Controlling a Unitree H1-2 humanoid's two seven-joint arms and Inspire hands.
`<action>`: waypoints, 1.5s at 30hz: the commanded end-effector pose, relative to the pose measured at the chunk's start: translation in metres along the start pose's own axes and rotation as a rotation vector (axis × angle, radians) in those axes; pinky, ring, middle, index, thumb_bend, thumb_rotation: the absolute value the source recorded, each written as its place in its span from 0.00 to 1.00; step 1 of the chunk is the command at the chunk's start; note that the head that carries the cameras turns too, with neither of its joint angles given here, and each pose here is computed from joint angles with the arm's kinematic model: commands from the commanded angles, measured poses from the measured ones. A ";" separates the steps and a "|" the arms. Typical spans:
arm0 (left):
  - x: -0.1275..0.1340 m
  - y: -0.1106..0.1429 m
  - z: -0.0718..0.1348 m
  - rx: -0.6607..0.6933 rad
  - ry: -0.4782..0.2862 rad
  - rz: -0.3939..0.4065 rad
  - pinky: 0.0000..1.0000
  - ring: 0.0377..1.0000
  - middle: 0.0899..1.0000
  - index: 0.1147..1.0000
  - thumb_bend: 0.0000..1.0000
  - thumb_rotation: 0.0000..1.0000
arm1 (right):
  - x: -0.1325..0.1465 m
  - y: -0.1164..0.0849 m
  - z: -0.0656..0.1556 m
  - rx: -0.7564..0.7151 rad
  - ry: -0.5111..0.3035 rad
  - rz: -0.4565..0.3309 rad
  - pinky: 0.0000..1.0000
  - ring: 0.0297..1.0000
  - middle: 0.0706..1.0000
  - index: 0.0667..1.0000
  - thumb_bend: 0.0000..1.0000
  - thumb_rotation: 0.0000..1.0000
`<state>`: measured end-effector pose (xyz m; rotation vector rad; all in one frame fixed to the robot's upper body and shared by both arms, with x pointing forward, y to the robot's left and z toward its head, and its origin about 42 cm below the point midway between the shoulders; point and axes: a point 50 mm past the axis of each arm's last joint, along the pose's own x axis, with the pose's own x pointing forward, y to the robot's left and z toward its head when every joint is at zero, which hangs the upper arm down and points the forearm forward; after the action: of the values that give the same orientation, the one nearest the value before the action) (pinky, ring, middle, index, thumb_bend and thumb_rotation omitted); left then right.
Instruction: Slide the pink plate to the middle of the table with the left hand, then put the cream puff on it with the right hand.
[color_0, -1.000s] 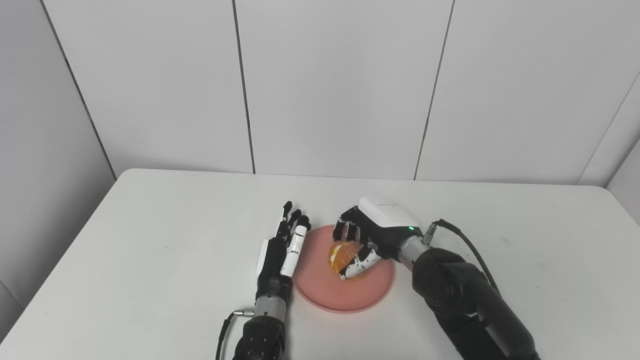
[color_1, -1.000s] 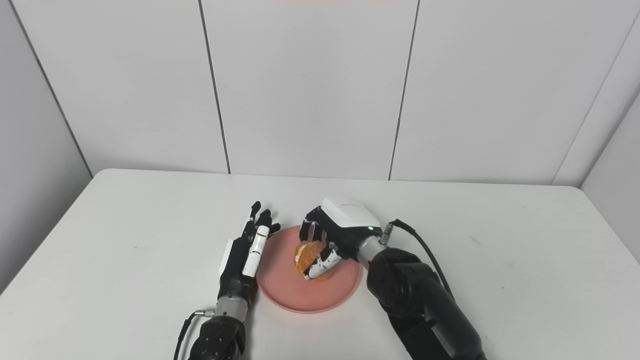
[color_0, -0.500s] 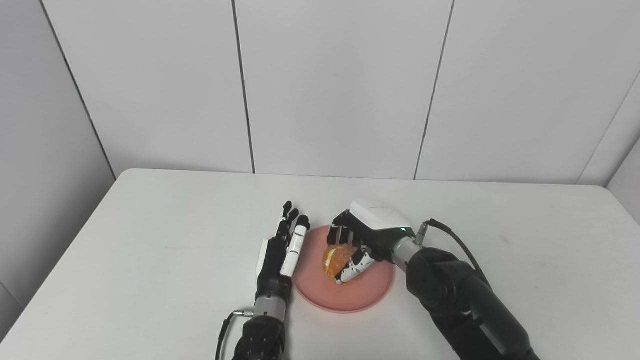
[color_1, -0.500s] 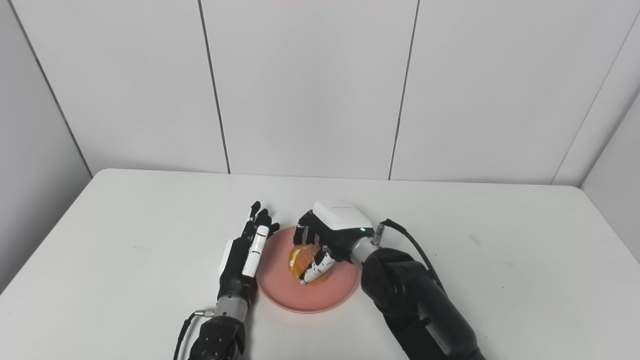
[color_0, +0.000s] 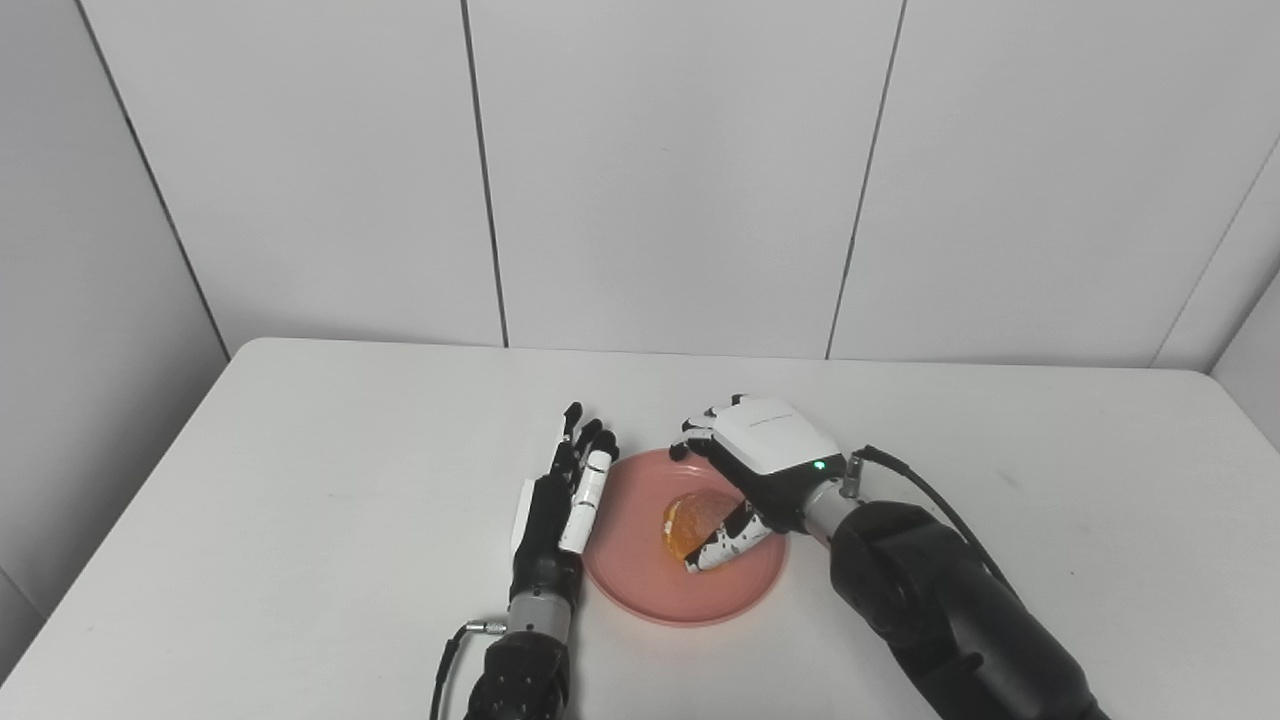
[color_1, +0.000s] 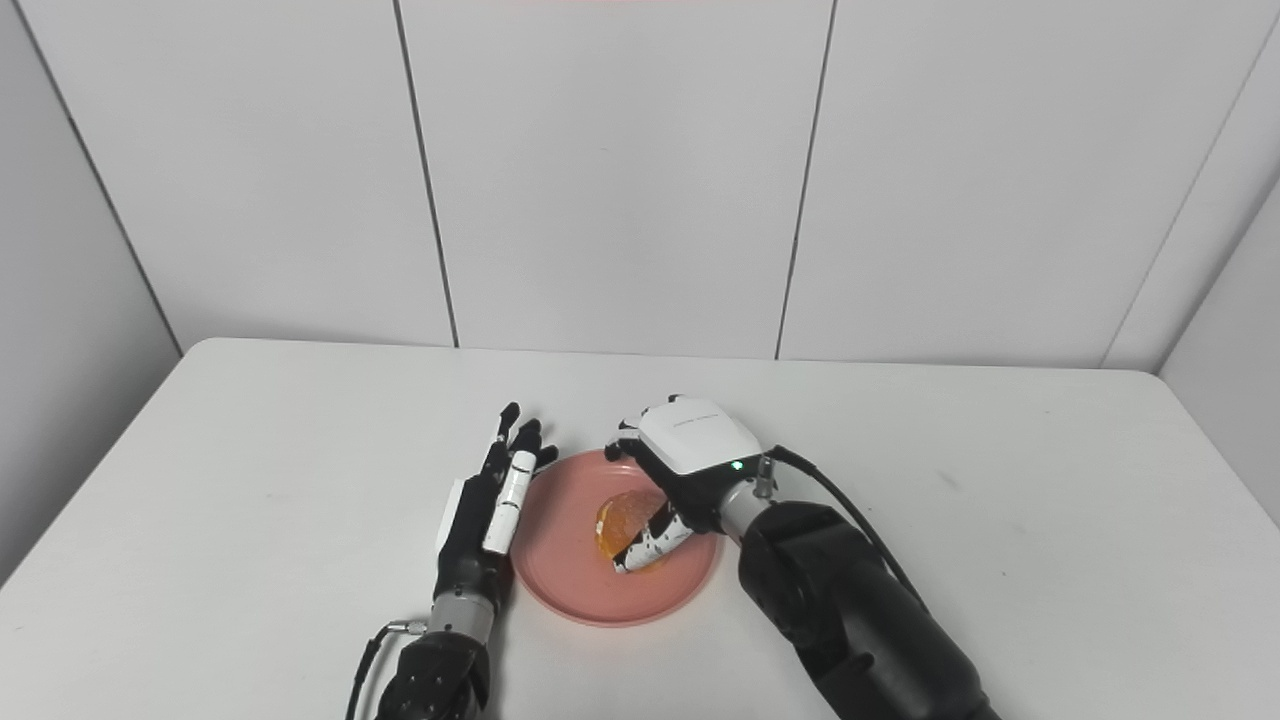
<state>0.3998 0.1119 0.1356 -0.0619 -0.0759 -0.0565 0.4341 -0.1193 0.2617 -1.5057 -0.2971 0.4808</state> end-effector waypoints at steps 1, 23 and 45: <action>-0.013 -0.013 -0.025 -0.022 0.144 -0.031 0.85 0.86 0.95 1.00 0.65 0.89 | -0.002 -0.030 0.005 -0.028 -0.046 -0.092 1.00 0.92 0.89 0.75 1.00 0.41; -0.012 -0.006 -0.019 0.015 0.097 -0.006 0.85 0.84 0.93 1.00 0.66 0.89 | -0.060 -0.002 -0.028 0.862 -0.151 -0.769 0.65 0.73 0.74 0.72 0.76 0.68; -0.016 0.012 -0.014 0.234 -0.016 0.050 1.00 1.00 1.00 0.98 0.60 0.99 | -0.049 0.108 -0.019 1.634 0.098 -0.693 0.97 0.95 0.92 0.90 0.84 1.00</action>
<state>0.3942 0.1158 0.1351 0.1439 -0.1325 -0.0312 0.3804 -0.1604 0.1447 0.2137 -0.1846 -0.0641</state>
